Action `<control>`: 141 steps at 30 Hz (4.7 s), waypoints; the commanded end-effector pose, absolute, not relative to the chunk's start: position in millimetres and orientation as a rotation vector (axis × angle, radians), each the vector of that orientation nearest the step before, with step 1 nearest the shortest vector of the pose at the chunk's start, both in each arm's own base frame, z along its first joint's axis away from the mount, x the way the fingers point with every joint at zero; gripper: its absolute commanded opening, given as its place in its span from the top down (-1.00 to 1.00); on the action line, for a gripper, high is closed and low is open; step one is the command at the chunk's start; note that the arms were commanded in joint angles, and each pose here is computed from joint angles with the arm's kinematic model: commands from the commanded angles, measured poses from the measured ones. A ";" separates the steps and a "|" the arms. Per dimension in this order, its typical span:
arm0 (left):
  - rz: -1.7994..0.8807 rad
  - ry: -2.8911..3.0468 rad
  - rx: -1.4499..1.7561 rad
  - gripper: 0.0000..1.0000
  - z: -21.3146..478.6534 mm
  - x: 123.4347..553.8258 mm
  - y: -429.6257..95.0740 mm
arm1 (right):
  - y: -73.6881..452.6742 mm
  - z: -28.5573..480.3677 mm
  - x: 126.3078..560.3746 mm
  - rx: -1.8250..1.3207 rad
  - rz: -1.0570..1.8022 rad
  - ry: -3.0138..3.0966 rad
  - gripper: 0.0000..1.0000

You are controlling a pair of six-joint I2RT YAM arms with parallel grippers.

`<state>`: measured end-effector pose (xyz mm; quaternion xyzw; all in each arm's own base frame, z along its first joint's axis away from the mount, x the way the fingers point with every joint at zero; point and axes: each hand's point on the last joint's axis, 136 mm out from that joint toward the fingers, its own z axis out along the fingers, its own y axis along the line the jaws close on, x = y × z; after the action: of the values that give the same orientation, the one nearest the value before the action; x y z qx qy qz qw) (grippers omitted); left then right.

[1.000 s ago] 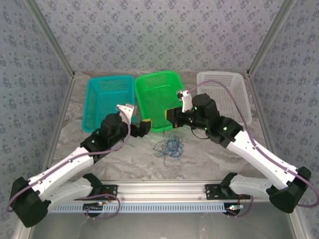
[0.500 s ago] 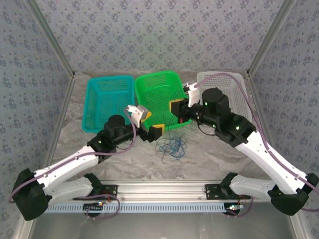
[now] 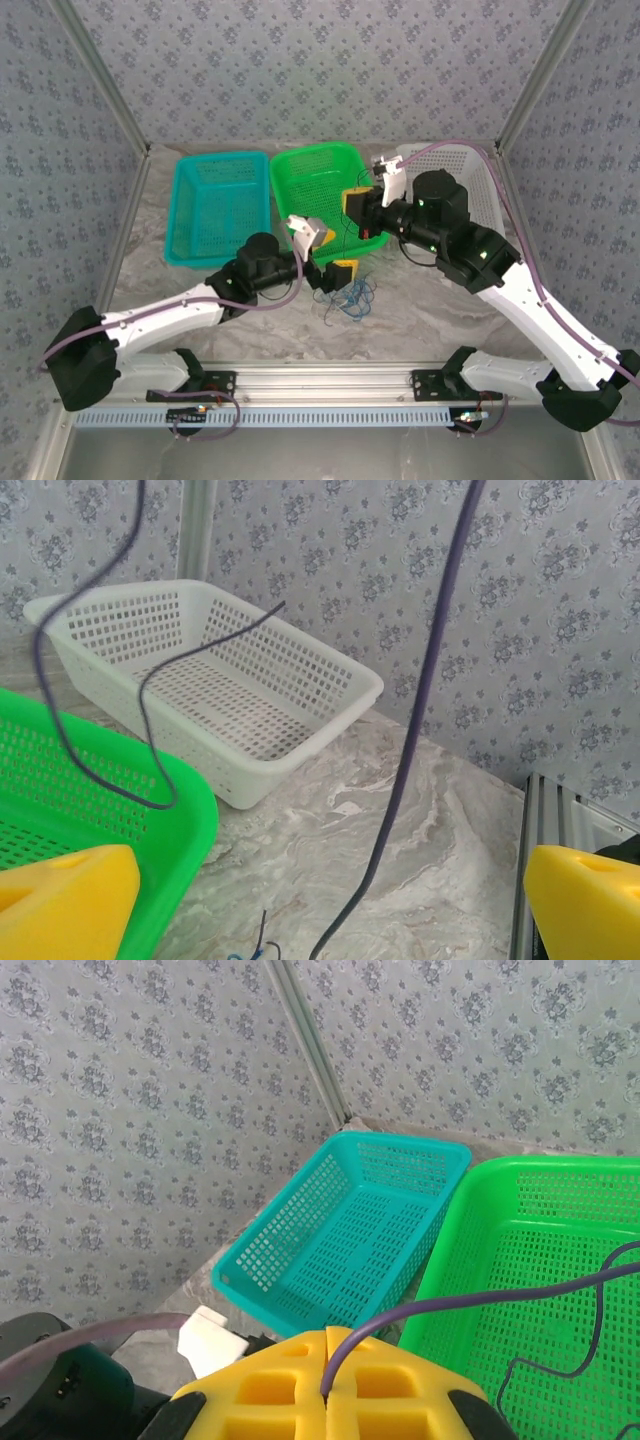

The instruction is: Untangle the cables

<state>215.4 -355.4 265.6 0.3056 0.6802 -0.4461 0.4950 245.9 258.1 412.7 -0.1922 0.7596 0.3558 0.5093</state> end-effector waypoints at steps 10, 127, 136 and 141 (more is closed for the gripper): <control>-1.142 1.609 0.730 -0.90 272.8 230.1 -390.5 | 247.3 487.0 239.6 -0.442 0.876 1.620 0.94; -0.831 2.486 0.118 -0.52 131.4 194.1 -281.6 | 72.5 626.5 270.1 -0.028 0.461 1.327 0.98; -0.927 2.513 0.012 -0.60 124.8 199.5 -303.3 | 76.6 619.6 275.2 -0.033 0.492 1.342 0.98; -0.909 2.501 -0.047 -0.68 116.0 213.3 -312.8 | 74.0 619.7 268.8 -0.029 0.490 1.337 0.98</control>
<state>201.4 -295.6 97.4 0.0064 0.9274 -0.3002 0.2232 281.4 76.8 607.6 -0.0139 0.6332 0.2153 0.7433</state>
